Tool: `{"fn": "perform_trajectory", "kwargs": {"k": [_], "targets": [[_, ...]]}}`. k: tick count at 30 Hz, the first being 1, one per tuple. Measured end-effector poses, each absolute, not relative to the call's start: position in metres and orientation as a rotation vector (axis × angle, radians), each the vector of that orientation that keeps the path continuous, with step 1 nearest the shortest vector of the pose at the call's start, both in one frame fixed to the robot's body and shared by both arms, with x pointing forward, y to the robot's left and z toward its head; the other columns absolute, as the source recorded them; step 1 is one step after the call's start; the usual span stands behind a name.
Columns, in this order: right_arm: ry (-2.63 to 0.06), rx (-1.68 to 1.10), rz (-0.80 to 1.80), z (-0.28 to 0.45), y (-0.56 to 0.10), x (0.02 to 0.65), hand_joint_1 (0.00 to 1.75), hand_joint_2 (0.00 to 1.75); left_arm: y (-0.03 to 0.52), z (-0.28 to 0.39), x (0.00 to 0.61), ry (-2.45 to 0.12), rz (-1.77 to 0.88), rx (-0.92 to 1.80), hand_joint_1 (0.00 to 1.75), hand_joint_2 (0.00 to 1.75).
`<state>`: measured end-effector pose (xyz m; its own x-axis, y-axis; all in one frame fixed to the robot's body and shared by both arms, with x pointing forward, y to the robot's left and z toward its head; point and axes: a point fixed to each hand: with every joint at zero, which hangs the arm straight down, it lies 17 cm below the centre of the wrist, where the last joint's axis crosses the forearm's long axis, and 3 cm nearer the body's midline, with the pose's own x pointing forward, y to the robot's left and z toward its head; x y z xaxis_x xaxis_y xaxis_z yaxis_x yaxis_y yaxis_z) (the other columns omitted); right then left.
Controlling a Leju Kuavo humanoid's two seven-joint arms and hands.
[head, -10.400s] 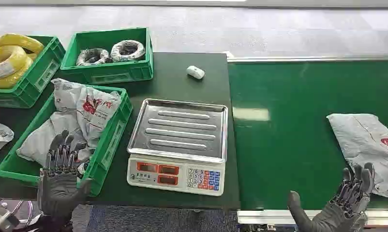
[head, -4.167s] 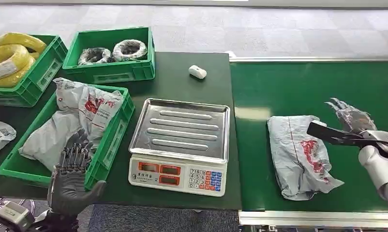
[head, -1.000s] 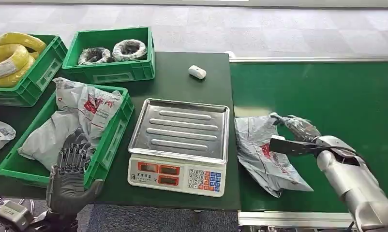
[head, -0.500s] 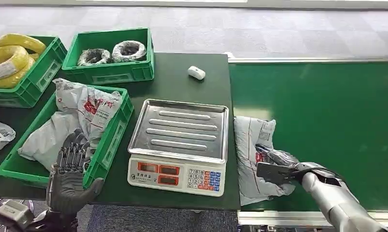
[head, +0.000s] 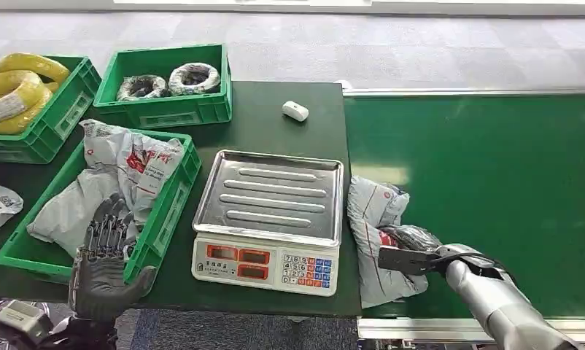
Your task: Moved the parcel from conveyor to table for the left to box.
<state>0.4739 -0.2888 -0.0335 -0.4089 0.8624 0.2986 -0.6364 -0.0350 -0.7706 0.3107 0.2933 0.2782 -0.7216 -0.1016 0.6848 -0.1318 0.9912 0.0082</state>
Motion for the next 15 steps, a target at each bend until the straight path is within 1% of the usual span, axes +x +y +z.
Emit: {"fn": "perform_trajectory", "kwargs": {"k": [5, 10, 15], "targets": [[-1.124, -0.47, 1.653, 0.007, -0.307, 0.509, 1.75, 1.75, 0.298, 0.278, 0.303, -2.375, 0.063, 0.19, 0.0, 1.75], [-1.207, -0.696, 1.6, 0.09, -0.341, 0.561, 1.75, 1.75, 0.299, 0.279, 0.296, -2.373, 0.074, 0.202, 0.0, 1.75], [-1.302, -0.915, 1.515, 0.162, -0.37, 0.588, 1.75, 1.75, 0.296, 0.28, 0.292, -2.373, 0.083, 0.191, 0.0, 1.75]]}}
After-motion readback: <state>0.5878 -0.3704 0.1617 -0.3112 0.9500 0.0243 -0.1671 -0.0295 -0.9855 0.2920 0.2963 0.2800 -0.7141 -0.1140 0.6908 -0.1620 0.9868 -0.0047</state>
